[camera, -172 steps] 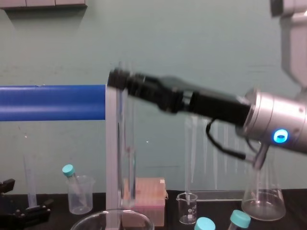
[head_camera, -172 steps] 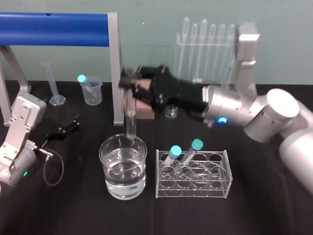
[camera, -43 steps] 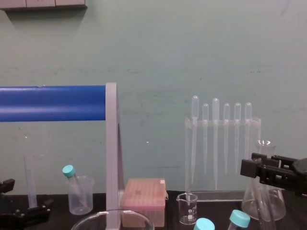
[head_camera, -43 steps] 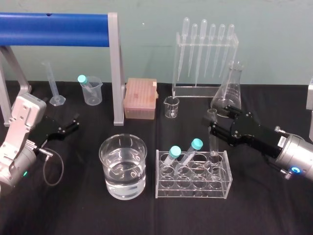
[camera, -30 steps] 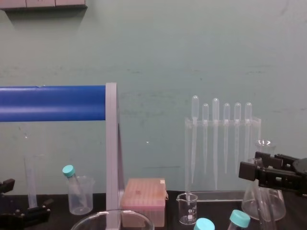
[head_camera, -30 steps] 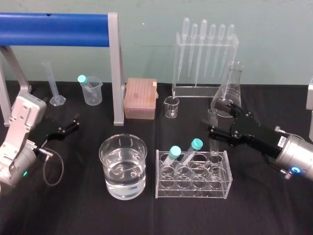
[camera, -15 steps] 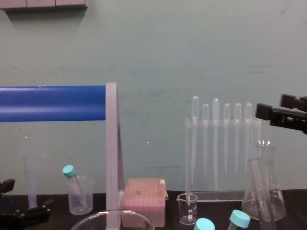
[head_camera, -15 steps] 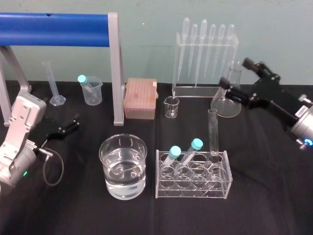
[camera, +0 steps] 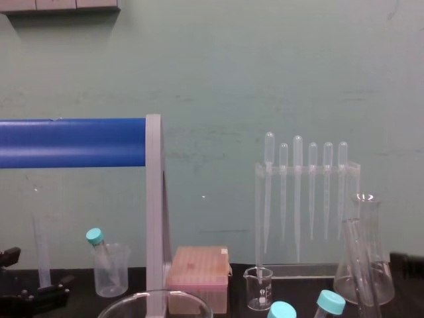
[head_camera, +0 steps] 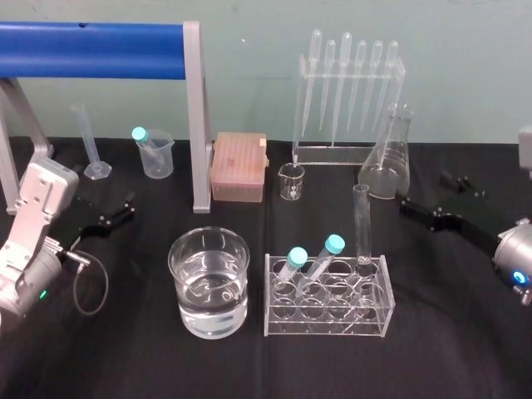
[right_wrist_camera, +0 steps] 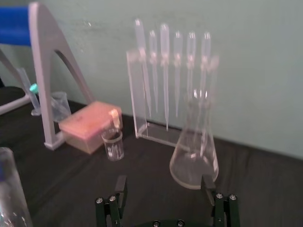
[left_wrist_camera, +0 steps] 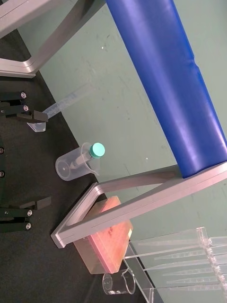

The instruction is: Hold the test tube with one hand and immerse one end into the beaker, then return it to the test tube rack.

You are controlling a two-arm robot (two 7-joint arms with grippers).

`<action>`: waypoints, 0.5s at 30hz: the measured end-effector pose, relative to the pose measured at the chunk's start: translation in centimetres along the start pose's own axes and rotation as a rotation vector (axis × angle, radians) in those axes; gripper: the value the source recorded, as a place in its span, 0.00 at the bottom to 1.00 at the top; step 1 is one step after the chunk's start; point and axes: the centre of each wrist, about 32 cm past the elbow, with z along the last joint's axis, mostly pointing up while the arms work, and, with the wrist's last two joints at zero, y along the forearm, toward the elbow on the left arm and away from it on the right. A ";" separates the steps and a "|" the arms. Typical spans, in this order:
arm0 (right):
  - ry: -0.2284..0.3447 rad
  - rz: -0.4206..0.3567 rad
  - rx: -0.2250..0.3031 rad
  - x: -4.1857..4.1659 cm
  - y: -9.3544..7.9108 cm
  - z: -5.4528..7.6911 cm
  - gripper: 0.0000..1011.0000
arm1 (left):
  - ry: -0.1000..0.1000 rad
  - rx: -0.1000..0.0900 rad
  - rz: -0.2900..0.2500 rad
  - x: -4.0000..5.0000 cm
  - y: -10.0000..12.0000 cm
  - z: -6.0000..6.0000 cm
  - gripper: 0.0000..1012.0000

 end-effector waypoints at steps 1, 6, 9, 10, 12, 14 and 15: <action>0.015 0.002 -0.013 0.03 0.1 -0.5 0.99 | 0.000 0.000 0.000 0.00 0.0 0.0 0.99; 0.045 0.017 -0.031 0.13 0.5 -1.5 0.99 | 0.000 0.000 0.000 0.00 0.0 0.0 0.99; 0.047 0.019 -0.031 0.12 0.5 -1.6 0.99 | 0.000 0.000 0.000 0.00 0.0 0.0 0.99; 0.046 0.019 -0.031 0.12 0.5 -1.6 0.99 | 0.000 0.000 0.000 0.00 0.0 0.0 0.99; 0.045 0.019 -0.030 0.11 0.5 -1.5 0.99 | 0.000 0.000 0.000 0.00 0.0 0.0 0.99; 0.043 0.019 -0.028 0.10 0.5 -1.5 0.99 | 0.000 0.000 0.000 0.00 0.0 0.0 0.99; 0.043 0.019 -0.028 0.10 0.5 -1.5 0.99 | 0.000 0.000 0.000 0.00 0.0 0.0 0.99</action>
